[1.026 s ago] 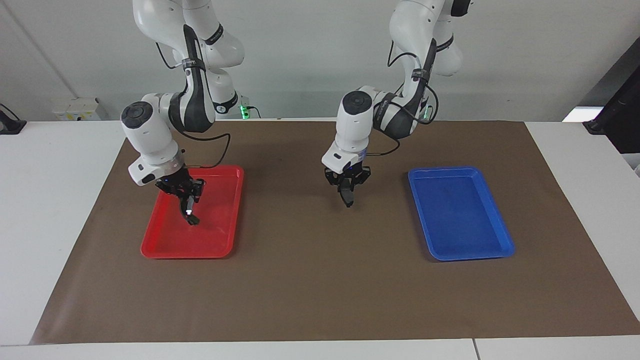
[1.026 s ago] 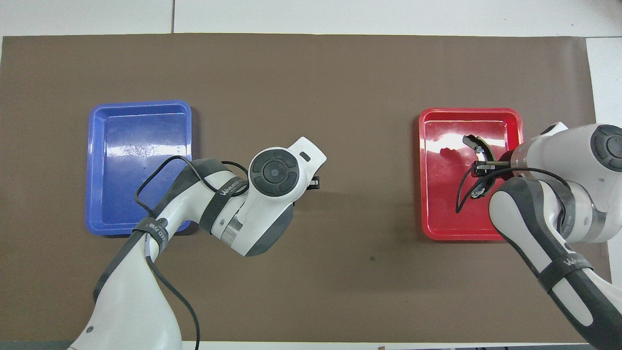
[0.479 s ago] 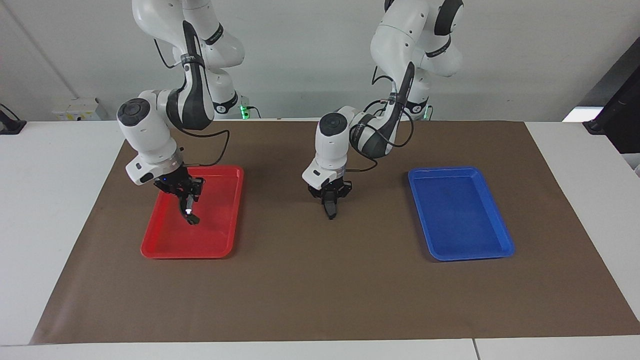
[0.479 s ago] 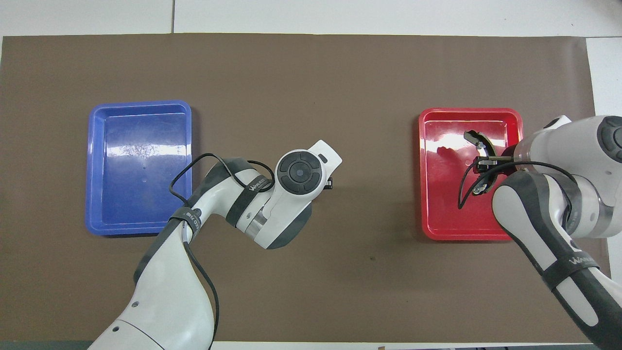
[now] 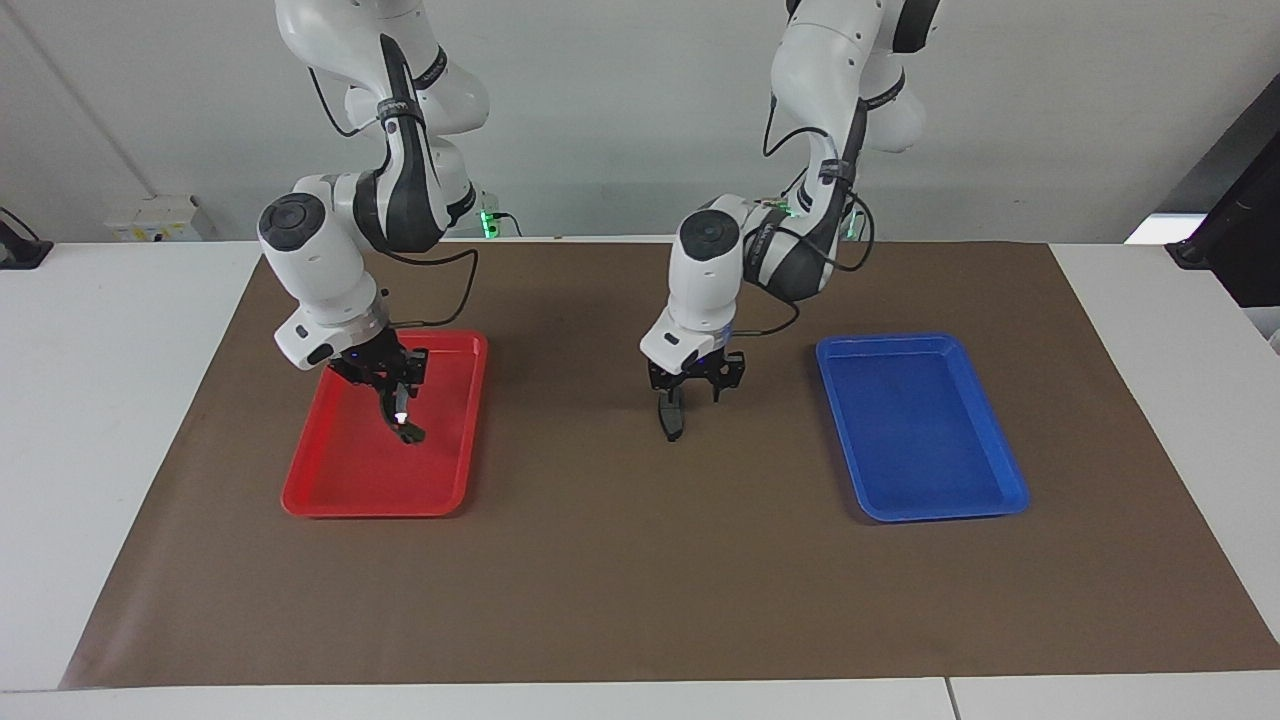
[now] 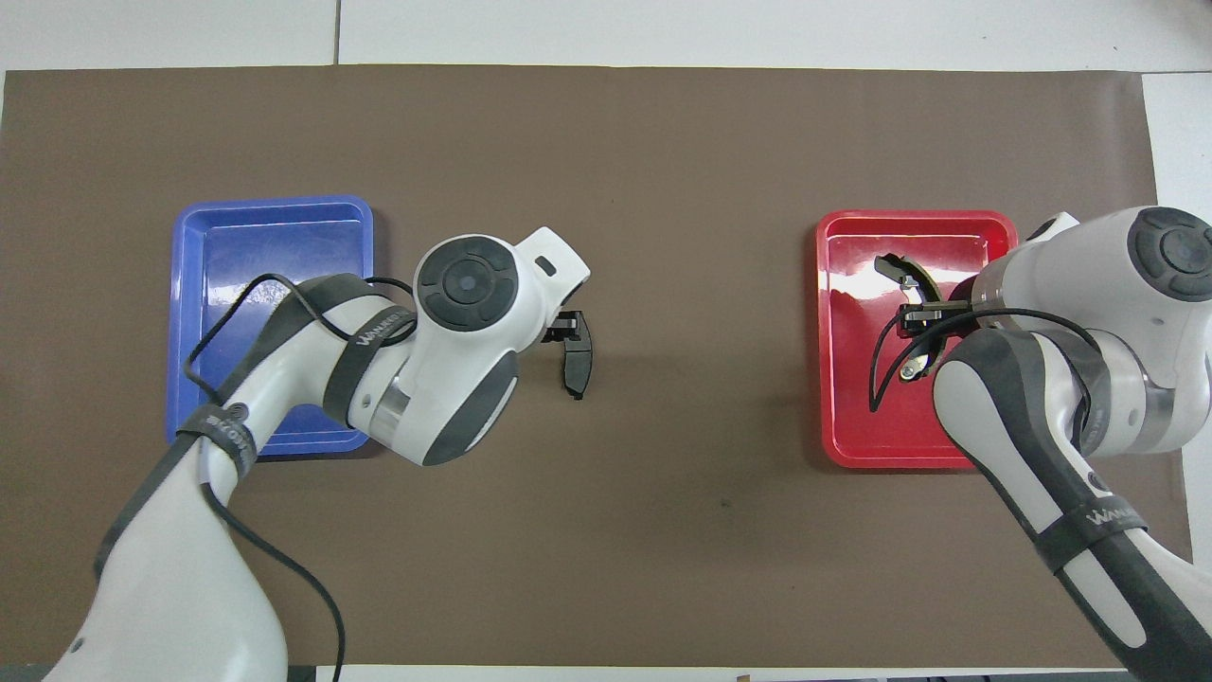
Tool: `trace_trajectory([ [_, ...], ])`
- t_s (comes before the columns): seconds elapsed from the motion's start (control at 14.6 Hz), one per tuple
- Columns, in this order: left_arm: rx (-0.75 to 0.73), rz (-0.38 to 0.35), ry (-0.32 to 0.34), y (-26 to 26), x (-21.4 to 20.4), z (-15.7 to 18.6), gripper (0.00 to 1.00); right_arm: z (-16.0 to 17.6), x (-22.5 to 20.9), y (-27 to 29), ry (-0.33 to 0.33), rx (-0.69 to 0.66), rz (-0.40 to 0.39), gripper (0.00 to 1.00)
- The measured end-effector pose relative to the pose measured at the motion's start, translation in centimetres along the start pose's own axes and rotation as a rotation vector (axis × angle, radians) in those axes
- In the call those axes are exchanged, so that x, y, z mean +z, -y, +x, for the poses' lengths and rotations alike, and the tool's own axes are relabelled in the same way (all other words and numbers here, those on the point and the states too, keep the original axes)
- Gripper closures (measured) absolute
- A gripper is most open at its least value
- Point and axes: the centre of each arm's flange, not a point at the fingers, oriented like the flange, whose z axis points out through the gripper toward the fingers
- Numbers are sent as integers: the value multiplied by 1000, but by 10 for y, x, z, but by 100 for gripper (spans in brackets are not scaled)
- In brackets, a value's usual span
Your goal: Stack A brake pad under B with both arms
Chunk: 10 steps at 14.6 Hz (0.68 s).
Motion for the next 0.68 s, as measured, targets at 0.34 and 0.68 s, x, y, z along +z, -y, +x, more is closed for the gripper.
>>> trace_trajectory([
  [0.34,23,19,70,127,-56,8,2,-11,-4,93,9,17,-2,57],
  [0.68,83,5,16,262,-94,22,2,-34,3,209,6,117,-7,57],
])
